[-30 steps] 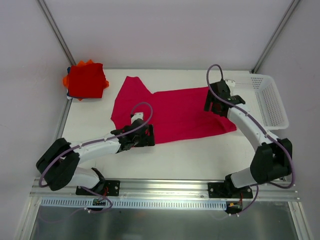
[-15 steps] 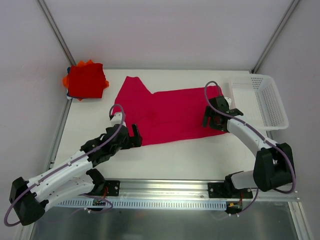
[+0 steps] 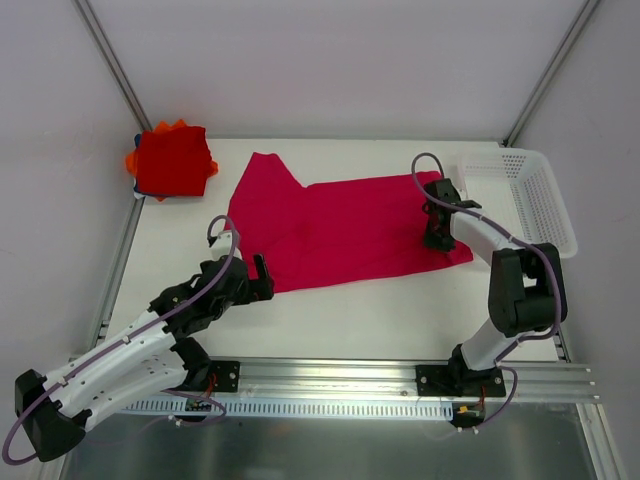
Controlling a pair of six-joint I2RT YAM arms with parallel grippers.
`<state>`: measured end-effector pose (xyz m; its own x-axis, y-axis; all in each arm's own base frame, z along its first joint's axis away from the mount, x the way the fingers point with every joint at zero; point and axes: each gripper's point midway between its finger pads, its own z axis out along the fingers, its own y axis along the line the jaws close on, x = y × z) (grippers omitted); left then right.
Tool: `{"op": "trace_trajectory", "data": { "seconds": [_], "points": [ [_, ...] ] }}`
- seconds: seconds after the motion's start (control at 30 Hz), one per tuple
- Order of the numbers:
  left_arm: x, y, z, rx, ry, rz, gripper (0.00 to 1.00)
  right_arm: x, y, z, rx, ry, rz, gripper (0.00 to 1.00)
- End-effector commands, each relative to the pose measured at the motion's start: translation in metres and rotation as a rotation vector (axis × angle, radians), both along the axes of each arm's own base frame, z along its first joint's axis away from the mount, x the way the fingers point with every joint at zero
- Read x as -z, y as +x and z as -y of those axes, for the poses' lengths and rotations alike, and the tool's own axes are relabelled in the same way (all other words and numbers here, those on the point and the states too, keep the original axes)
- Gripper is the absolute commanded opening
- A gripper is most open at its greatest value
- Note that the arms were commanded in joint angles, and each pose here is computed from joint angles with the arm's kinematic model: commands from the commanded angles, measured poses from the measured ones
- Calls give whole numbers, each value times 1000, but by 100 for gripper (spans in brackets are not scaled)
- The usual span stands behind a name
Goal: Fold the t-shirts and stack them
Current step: Fold the tshirt
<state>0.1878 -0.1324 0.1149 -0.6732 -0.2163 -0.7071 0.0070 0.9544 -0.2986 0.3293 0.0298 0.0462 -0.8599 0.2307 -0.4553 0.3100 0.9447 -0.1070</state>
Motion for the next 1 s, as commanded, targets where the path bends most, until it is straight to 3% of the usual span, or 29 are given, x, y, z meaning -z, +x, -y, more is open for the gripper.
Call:
{"op": "trace_trajectory", "data": {
  "seconds": [0.0,0.4,0.63,0.73,0.87,0.97],
  "points": [
    [-2,2,-8,-27,29,18,99,-10,18,5,7,-9,37,24],
    [-9,6,-12,-40,44,49,99,-6,41,32,60,-85,20,25],
    [-13,7,-13,-35,49,61,99,-23,91,44,64,-115,63,35],
    [-14,7,-14,-36,49,60,99,-46,109,31,32,-70,101,44],
    [-21,10,-14,-48,50,76,99,-90,115,5,-25,-10,211,99],
    [-37,21,-16,-62,88,110,99,-117,118,-20,-94,42,253,99]
  ]
}}
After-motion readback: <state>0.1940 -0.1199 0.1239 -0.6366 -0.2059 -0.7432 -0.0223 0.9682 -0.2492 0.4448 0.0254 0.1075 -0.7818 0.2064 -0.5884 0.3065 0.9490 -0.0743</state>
